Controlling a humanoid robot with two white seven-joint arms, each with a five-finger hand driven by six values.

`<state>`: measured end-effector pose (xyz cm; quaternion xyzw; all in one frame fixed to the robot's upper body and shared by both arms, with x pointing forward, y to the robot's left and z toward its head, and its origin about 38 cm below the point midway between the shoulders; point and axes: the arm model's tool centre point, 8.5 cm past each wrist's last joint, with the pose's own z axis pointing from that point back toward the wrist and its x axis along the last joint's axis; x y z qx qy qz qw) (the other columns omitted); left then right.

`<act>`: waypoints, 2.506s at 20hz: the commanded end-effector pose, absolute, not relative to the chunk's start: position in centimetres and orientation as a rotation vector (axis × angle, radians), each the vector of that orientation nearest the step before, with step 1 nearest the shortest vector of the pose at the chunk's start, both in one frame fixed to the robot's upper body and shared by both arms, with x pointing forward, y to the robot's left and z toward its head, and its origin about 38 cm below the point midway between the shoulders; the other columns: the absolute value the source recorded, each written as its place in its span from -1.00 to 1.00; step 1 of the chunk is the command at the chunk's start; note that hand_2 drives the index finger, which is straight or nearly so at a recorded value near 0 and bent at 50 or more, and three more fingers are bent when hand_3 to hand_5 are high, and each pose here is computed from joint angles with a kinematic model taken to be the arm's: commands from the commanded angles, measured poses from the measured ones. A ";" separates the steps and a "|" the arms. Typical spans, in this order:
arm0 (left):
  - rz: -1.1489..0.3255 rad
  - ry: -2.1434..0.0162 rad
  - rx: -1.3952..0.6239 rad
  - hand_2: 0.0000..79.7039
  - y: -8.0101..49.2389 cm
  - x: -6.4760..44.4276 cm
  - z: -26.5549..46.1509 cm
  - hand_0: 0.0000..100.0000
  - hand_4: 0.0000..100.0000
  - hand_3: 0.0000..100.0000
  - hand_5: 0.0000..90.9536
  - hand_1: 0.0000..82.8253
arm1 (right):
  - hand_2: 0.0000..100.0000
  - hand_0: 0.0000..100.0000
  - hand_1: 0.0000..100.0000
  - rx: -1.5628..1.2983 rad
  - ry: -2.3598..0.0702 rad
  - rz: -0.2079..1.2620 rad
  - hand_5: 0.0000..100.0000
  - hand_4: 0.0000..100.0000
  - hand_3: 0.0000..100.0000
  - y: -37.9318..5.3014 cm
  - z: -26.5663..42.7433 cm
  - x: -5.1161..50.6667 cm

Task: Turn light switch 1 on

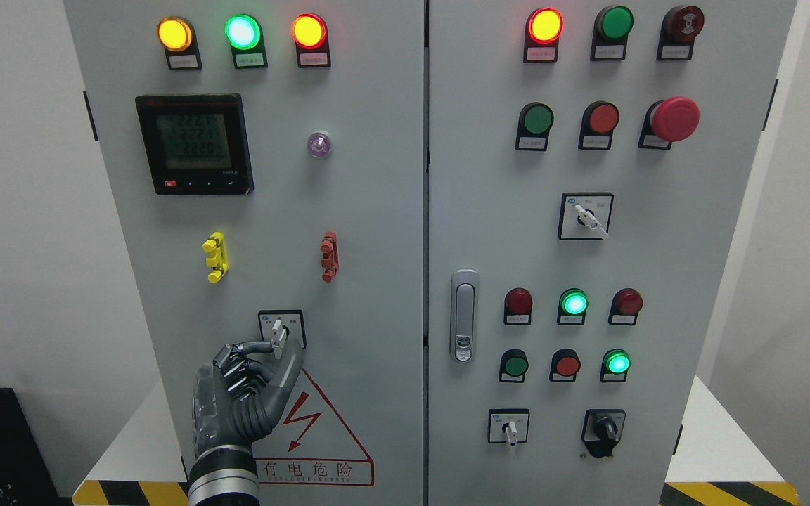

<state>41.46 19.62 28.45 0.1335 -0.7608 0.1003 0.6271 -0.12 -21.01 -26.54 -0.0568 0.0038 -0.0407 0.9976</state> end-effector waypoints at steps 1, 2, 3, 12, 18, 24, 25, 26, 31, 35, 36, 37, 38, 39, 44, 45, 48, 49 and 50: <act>0.228 -1.738 0.306 0.30 19.6 41.7 28.4 -0.69 0.85 0.74 0.91 0.66 | -1.00 -0.39 -1.00 -0.114 0.009 -0.081 -1.00 -1.00 -1.00 -21.0 -26.5 -0.1; 0.228 -1.736 0.306 0.31 19.6 41.8 28.3 -0.69 0.85 0.74 0.91 0.66 | -1.00 -0.39 -1.00 -0.114 0.007 -0.081 -1.00 -1.00 -1.00 -21.0 -26.5 -0.1; 0.226 -1.729 0.308 0.31 19.6 41.8 28.3 -0.68 0.85 0.74 0.91 0.64 | -1.00 -0.39 -1.00 -0.114 0.009 -0.081 -1.00 -1.00 -1.00 -21.0 -26.5 -0.1; 0.227 -1.719 0.303 0.34 19.5 42.1 28.5 -0.65 0.84 0.76 0.91 0.63 | -1.00 -0.39 -1.00 -0.114 0.009 -0.081 -1.00 -1.00 -1.00 -21.0 -26.5 -0.1; 0.225 -1.719 0.303 0.36 19.4 42.1 28.6 -0.62 0.84 0.76 0.91 0.62 | -1.00 -0.38 -1.00 -0.114 0.009 -0.081 -1.00 -1.00 -1.00 -21.0 -26.5 -0.1; 0.225 -1.719 0.304 0.40 19.4 42.1 28.6 -0.58 0.84 0.77 0.91 0.61 | -1.00 -0.38 -1.00 -0.114 0.007 -0.081 -1.00 -1.00 -1.00 -21.0 -26.5 -0.1; 0.226 -1.719 0.305 0.40 19.5 42.1 28.6 -0.58 0.84 0.77 0.91 0.61 | -1.00 -0.38 -1.00 -0.114 0.009 -0.081 -1.00 -1.00 -1.00 -21.0 -26.5 -0.1; 0.226 -1.719 0.305 0.40 19.5 42.1 28.6 -0.57 0.84 0.77 0.91 0.60 | -1.00 -0.38 -1.00 -0.114 0.009 -0.081 -1.00 -1.00 -1.00 -21.0 -26.5 -0.1; 0.226 -1.719 0.305 0.41 19.5 42.1 28.6 -0.54 0.84 0.78 0.91 0.57 | -1.00 -0.38 -1.00 -0.114 0.007 -0.081 -1.00 -1.00 -1.00 -21.0 -26.5 -0.1; 0.227 -1.721 0.305 0.41 19.5 42.1 28.6 -0.51 0.84 0.78 0.92 0.53 | -1.00 -0.38 -1.00 -0.114 0.009 -0.081 -1.00 -1.00 -1.00 -21.0 -26.5 -0.1; 0.226 -1.721 0.305 0.42 19.5 42.1 28.7 -0.51 0.84 0.78 0.92 0.52 | -1.00 -0.38 -1.00 -0.114 0.009 -0.081 -1.00 -1.00 -1.00 -21.0 -26.5 -0.1; 0.226 -1.721 0.305 0.42 19.5 42.1 28.7 -0.51 0.84 0.79 0.92 0.51 | -1.00 -0.38 -1.00 -0.114 0.009 -0.081 -1.00 -1.00 -1.00 -21.0 -26.5 -0.1; 0.226 -1.721 0.305 0.42 19.5 42.1 28.7 -0.50 0.84 0.79 0.92 0.50 | -1.00 -0.38 -1.00 -0.114 0.009 -0.081 -1.00 -1.00 -1.00 -21.0 -26.5 -0.1; 0.226 -1.721 0.305 0.42 19.5 42.1 28.7 -0.50 0.84 0.79 0.92 0.50 | -1.00 -0.38 -1.00 -0.114 0.009 -0.081 -1.00 -1.00 -1.00 -21.0 -26.5 -0.1; 0.223 -1.712 0.306 0.42 19.5 42.3 28.4 -0.50 0.84 0.80 0.92 0.49 | -1.00 -0.39 -1.00 -0.114 0.009 -0.081 -1.00 -1.00 -1.00 -21.0 -26.5 -0.1; 0.224 -1.713 0.306 0.43 19.5 42.3 28.5 -0.50 0.85 0.80 0.92 0.49 | -1.00 -0.38 -1.00 -0.114 0.007 -0.081 -1.00 -1.00 -1.00 -21.0 -26.5 -0.1; 0.222 -1.714 0.305 0.43 19.4 42.4 28.5 -0.50 0.85 0.80 0.92 0.49 | -1.00 -0.39 -1.00 -0.114 0.009 -0.081 -1.00 -1.00 -1.00 -21.0 -26.5 -0.1; 0.223 -1.715 0.306 0.43 19.4 42.4 28.6 -0.50 0.85 0.80 0.92 0.49 | -1.00 -0.39 -1.00 -0.114 0.009 -0.081 -1.00 -1.00 -1.00 -21.0 -26.5 -0.1; 0.222 -1.717 0.305 0.43 19.4 42.4 28.6 -0.50 0.85 0.80 0.92 0.49 | -1.00 -0.39 -1.00 -0.114 0.009 -0.081 -1.00 -1.00 -1.00 -21.0 -26.5 -0.1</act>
